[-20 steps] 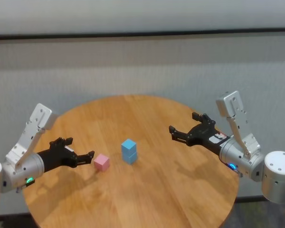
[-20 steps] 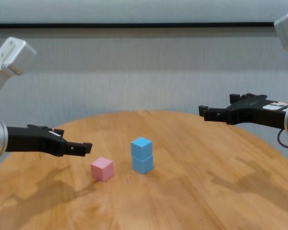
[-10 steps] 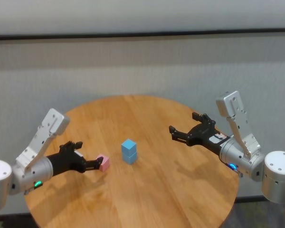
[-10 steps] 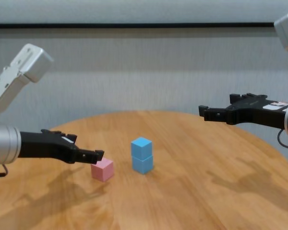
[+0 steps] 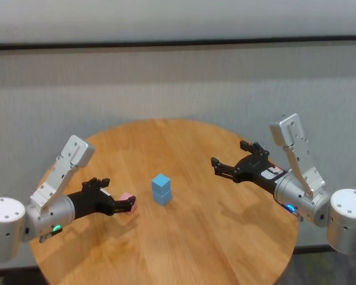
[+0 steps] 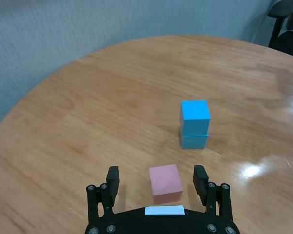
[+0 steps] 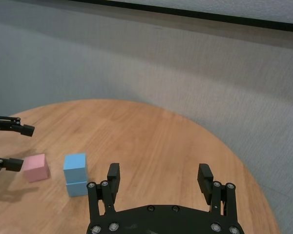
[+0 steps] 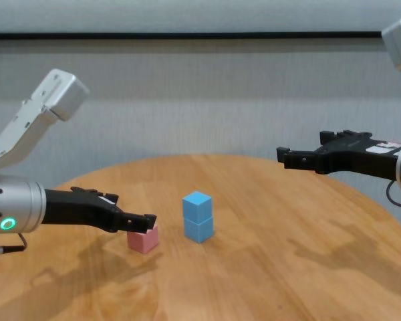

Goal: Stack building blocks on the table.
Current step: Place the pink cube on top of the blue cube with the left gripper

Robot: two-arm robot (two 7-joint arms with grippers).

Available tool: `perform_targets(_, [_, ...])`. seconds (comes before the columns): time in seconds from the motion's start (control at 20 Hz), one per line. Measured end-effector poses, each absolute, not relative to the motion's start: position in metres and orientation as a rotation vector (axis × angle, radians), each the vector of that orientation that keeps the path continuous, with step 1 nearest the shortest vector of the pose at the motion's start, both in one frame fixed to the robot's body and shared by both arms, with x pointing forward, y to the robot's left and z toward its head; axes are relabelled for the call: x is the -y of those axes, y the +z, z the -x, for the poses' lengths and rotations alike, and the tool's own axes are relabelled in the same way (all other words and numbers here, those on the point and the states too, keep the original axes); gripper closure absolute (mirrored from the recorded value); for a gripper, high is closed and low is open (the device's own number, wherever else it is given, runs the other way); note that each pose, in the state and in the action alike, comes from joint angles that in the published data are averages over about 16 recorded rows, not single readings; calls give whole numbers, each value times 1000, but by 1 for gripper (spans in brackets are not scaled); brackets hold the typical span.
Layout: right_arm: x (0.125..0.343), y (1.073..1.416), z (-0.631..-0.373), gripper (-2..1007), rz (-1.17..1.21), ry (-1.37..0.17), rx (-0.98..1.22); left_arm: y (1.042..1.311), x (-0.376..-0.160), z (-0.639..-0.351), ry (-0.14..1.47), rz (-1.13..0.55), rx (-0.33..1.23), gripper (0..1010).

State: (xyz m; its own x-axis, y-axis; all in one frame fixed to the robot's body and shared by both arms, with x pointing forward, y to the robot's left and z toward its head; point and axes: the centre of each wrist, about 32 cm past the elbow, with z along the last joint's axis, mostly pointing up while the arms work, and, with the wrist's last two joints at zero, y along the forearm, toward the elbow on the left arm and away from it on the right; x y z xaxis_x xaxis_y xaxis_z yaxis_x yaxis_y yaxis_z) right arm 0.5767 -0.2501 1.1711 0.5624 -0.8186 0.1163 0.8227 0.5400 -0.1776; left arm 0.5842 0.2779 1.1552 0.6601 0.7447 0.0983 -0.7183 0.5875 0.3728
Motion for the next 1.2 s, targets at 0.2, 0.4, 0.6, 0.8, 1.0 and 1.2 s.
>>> perform_targets(0.2, [250,1171,-577,5,222,-976,20,1152,-275,-586,847,-406,-84,8])
perform_targets(0.4, [250,1171,-577,5,222,-976,20,1149,-272,-588,843,-413,-93,8])
perform_targets(0.6, [250,1171,-577,4,222,-976,20,1146,-269,-589,841,-422,-99,8])
perform_targets(0.8, [250,1171,-577,5,222,-976,20,1142,-267,-589,839,-430,-103,8])
perform_targets(1.0, [250,1171,-577,5,222,-976,20,1138,-265,-590,838,-438,-104,8])
perform_targets(1.2, [250,1171,-577,5,222,-976,20,1135,-264,-591,838,-443,-104,8])
